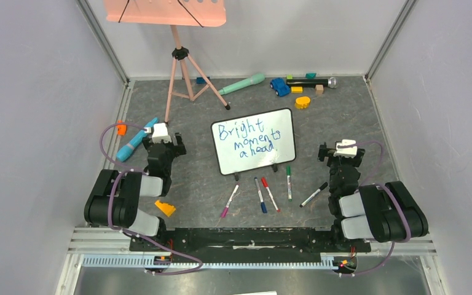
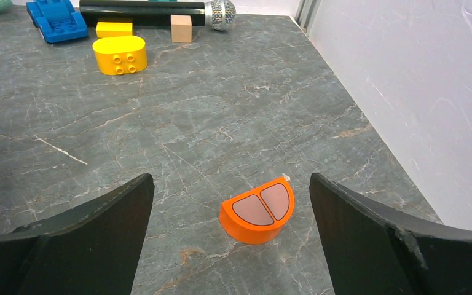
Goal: Write a sentence on the whiteboard
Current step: Reset both arms
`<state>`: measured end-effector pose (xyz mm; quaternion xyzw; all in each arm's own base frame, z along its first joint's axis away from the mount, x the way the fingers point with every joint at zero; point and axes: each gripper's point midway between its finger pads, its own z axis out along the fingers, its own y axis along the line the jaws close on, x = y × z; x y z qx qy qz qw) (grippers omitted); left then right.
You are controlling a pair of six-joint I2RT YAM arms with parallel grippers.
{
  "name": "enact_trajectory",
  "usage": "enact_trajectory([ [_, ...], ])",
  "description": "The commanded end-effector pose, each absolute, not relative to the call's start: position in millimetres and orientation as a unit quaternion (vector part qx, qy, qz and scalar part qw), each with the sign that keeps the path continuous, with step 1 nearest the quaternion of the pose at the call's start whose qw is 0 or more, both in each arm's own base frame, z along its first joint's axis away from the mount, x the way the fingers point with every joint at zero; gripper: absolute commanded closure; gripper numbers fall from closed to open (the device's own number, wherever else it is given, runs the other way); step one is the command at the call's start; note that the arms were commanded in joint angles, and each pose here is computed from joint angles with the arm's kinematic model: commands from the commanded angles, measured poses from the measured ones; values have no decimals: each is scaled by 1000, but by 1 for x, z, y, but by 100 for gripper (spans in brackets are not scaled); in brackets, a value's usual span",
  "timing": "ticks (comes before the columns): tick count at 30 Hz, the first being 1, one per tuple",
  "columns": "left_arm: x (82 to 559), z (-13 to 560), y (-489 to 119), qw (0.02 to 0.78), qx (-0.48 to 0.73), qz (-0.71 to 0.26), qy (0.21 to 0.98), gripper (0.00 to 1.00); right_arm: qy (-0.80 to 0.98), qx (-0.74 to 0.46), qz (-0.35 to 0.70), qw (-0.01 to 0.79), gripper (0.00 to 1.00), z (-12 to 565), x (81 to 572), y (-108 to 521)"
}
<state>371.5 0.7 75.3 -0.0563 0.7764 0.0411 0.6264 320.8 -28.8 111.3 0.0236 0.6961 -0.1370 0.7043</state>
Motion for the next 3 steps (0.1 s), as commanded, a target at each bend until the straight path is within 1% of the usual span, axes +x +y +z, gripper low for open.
enact_trajectory([
  [1,378,90,5,647,-49,53,759,0,718,25,-144,680,2,85,294,-34],
  [3,377,91,5,649,-49,53,757,0,719,25,-144,680,2,85,294,-34],
])
